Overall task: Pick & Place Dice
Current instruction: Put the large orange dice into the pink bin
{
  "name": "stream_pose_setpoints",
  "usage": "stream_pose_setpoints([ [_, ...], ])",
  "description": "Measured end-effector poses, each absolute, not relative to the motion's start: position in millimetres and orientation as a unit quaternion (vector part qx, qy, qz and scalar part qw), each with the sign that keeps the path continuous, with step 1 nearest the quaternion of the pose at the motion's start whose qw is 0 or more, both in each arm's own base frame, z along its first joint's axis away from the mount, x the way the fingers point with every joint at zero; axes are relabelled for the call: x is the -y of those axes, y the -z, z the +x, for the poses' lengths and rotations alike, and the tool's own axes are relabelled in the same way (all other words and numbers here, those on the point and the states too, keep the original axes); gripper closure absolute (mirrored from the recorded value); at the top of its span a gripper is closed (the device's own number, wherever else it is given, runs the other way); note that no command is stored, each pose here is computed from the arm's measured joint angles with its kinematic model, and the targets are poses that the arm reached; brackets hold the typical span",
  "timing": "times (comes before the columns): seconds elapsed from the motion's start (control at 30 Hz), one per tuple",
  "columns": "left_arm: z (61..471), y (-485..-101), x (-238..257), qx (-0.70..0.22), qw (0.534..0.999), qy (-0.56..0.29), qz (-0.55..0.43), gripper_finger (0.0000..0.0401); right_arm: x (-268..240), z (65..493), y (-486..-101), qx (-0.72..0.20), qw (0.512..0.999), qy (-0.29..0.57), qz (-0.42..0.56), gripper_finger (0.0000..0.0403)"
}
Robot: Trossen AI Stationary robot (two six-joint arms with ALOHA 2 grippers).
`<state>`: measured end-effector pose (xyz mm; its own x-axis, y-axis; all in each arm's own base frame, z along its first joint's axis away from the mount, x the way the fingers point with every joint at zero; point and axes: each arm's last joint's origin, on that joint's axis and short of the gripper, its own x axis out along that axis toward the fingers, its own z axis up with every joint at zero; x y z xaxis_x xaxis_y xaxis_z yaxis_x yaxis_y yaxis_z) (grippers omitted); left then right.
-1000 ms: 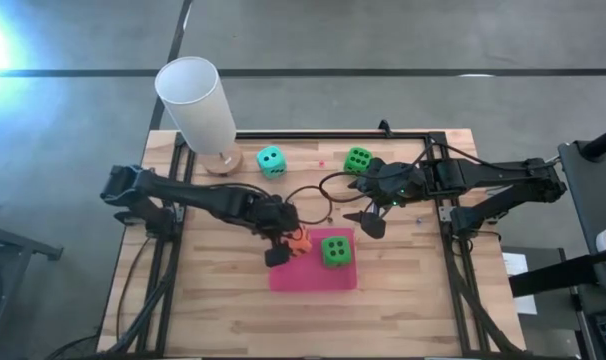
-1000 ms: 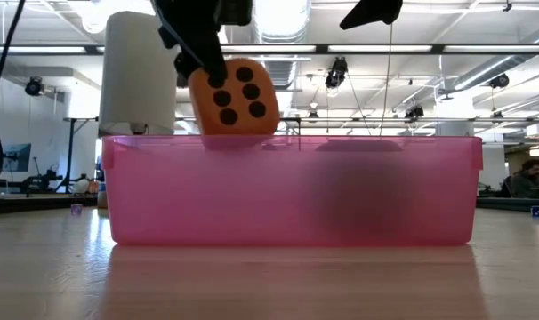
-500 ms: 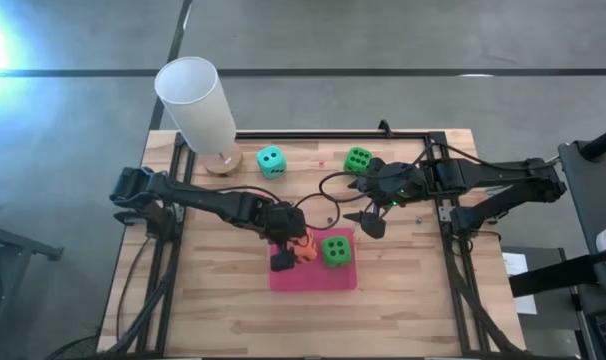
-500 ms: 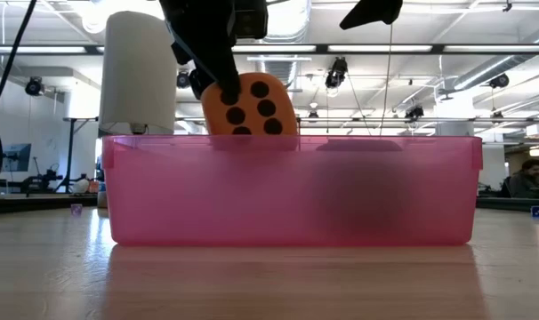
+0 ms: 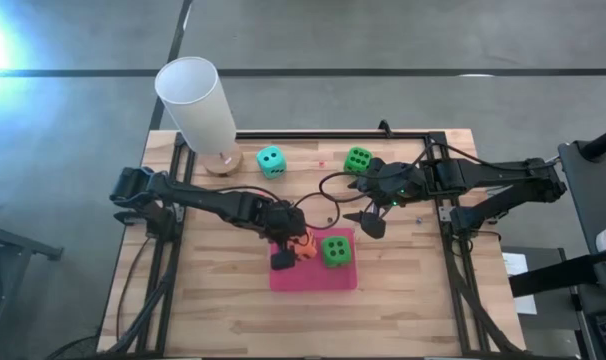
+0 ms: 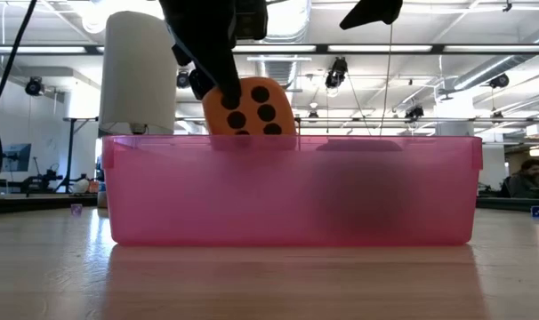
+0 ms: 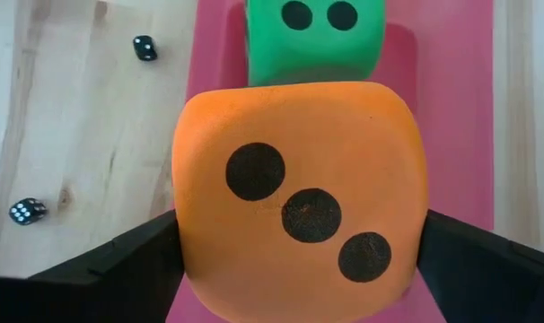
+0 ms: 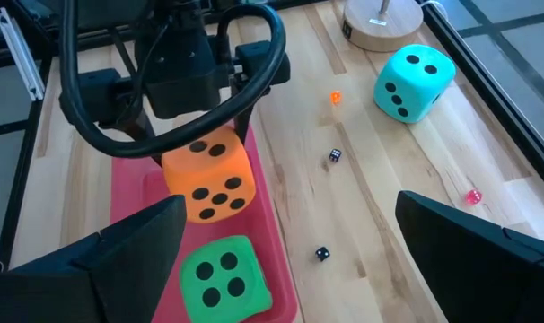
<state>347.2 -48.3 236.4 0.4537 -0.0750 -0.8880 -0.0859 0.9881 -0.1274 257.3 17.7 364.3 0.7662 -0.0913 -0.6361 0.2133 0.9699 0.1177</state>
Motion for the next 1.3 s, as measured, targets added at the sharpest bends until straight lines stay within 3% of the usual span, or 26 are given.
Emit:
stream_pose_setpoints([
  [0.23, 347.1, -236.4, 48.6, -0.523, 0.85, 0.001, -0.07, 0.0056, -17.7, 257.4, -364.2, -0.332, 0.935, 0.081, 0.092, 0.0003],
  [0.47, 347.1, -236.4, 48.5, -0.523, 0.85, 0.0, -0.07, 0.001, -17.8, 257.3, -364.2, -0.332, 0.935, 0.081, 0.092, 0.0003],
  [0.63, 347.1, -236.4, 48.5, -0.523, 0.85, 0.0, -0.07, 0.0037, -17.8, 257.4, -364.3, -0.332, 0.935, 0.081, 0.092, 0.0003],
  [0.87, 347.1, -236.4, 48.3, -0.522, 0.85, -0.003, -0.068, 0.0035, -17.7, 257.3, -364.3, -0.332, 0.935, 0.081, 0.092, 0.0003],
  [1.1, 347.1, -236.4, 48.2, -0.522, 0.85, -0.002, -0.064, 0.0062, -17.7, 257.4, -364.2, -0.332, 0.935, 0.081, 0.092, 0.0003],
  [1.3, 346.9, -236.2, 47.4, -0.524, 0.849, -0.004, -0.064, 0.0013, -17.8, 257.4, -364.2, -0.332, 0.935, 0.081, 0.092, 0.0003],
])
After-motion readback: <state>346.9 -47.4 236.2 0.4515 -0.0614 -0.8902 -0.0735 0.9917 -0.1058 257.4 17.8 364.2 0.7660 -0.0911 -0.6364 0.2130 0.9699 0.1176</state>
